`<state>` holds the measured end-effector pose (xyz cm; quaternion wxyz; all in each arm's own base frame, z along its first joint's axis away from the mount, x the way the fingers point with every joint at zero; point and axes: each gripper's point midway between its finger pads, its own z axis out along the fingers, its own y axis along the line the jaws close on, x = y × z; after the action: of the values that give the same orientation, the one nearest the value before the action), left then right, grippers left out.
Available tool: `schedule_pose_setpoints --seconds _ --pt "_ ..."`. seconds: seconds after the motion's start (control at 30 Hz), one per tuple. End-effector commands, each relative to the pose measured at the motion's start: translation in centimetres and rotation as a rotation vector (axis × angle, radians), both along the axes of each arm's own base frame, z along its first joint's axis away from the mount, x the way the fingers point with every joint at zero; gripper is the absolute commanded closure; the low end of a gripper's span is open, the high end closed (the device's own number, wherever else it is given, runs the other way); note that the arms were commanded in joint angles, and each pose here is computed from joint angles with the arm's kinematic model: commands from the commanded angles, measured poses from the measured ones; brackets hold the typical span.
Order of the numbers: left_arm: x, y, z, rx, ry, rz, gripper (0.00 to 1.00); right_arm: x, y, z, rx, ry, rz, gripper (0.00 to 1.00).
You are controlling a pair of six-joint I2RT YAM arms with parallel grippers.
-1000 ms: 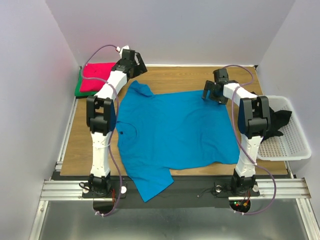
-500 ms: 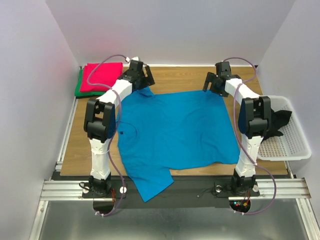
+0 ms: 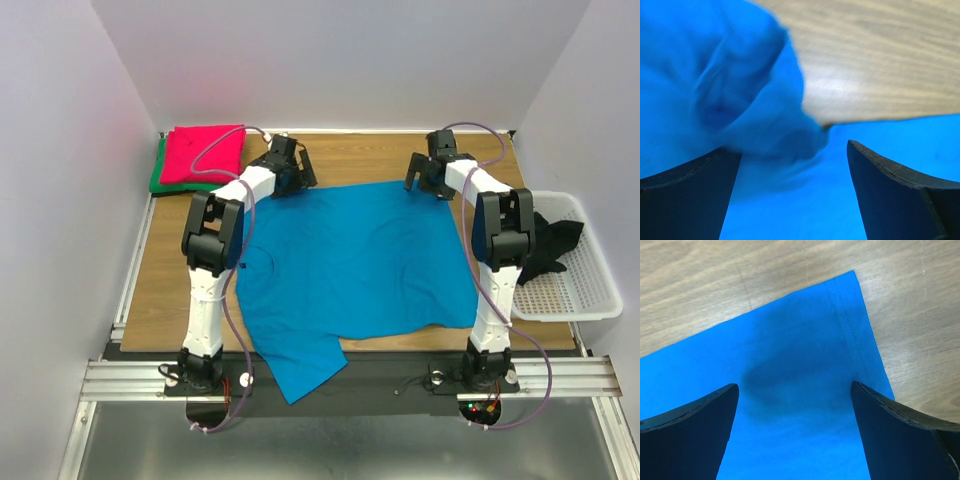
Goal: Fold and stack the t-shirts
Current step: Flatten the tshirt out
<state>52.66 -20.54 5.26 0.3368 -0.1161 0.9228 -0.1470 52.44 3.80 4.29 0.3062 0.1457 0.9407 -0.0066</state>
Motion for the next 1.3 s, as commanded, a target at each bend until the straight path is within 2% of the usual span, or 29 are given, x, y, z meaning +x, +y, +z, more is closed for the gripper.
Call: schedule_pose_setpoints --seconds 0.0,0.1,0.13,0.17,0.2,0.33,0.43,0.5,0.6,0.63,0.67,0.77,0.8,0.93,1.07,1.27 --pt "4.6 -2.4 3.1 -0.049 -0.112 -0.03 0.02 1.1 -0.9 1.3 -0.026 -0.047 -0.009 0.0" --pt "7.0 -3.1 2.9 -0.045 -0.126 -0.031 0.02 1.2 -0.9 1.0 -0.028 -0.044 -0.01 0.0" --pt "8.6 -3.8 6.2 -0.07 -0.192 -0.041 0.01 1.2 -0.9 1.0 -0.029 -0.043 -0.011 0.0" --pt "9.1 -4.6 5.5 -0.096 -0.184 -0.068 0.01 1.2 -1.1 0.9 -0.033 -0.042 -0.017 0.0" --pt "10.1 -5.2 8.0 -0.127 -0.24 -0.078 0.01 1.1 -1.1 0.8 -0.038 -0.038 -0.015 0.0" --pt "10.5 -4.8 9.7 -0.132 -0.275 -0.061 0.01 1.2 -1.8 1.2 -0.05 -0.047 -0.03 0.0" --pt "8.8 -3.5 10.5 -0.088 -0.242 -0.055 0.02 1.2 -2.0 1.6 -0.05 -0.053 -0.035 0.0" --pt "6.4 -1.7 12.1 -0.022 -0.241 -0.018 0.02 1.3 -2.0 2.1 -0.055 -0.061 -0.033 0.0" --pt "1.8 1.6 14.3 0.066 -0.252 0.056 0.02 1.2 -2.0 2.9 -0.052 -0.075 -0.026 0.0" --pt "-0.5 2.5 11.5 0.09 -0.205 0.061 0.02 1.1 -1.8 3.3 -0.048 -0.081 -0.02 0.0" --pt "-2.0 3.5 14.6 0.07 -0.263 0.085 0.02 0.8 -1.9 3.7 -0.05 -0.086 -0.02 0.0" --pt "-7.2 6.0 12.3 0.078 -0.215 0.154 0.02 -1.3 -1.5 3.9 -0.022 -0.067 -0.009 0.0" --pt "-7.8 6.3 11.0 0.09 -0.185 0.153 0.02 -1.3 -1.6 4.7 -0.02 -0.082 -0.011 0.0" --pt "-9.9 7.2 7.1 0.129 -0.087 0.164 0.02 -5.4 0.2 4.0 0.057 -0.035 0.039 0.0" --pt "-9.5 7.3 3.9 0.173 -0.018 0.159 0.02 -7.3 0.0 2.2 0.053 0.018 0.03 0.0" --pt "-6.5 7.9 0.1 0.258 0.065 0.147 0.02 -7.7 0.3 -0.6 0.069 0.08 0.023 0.0"
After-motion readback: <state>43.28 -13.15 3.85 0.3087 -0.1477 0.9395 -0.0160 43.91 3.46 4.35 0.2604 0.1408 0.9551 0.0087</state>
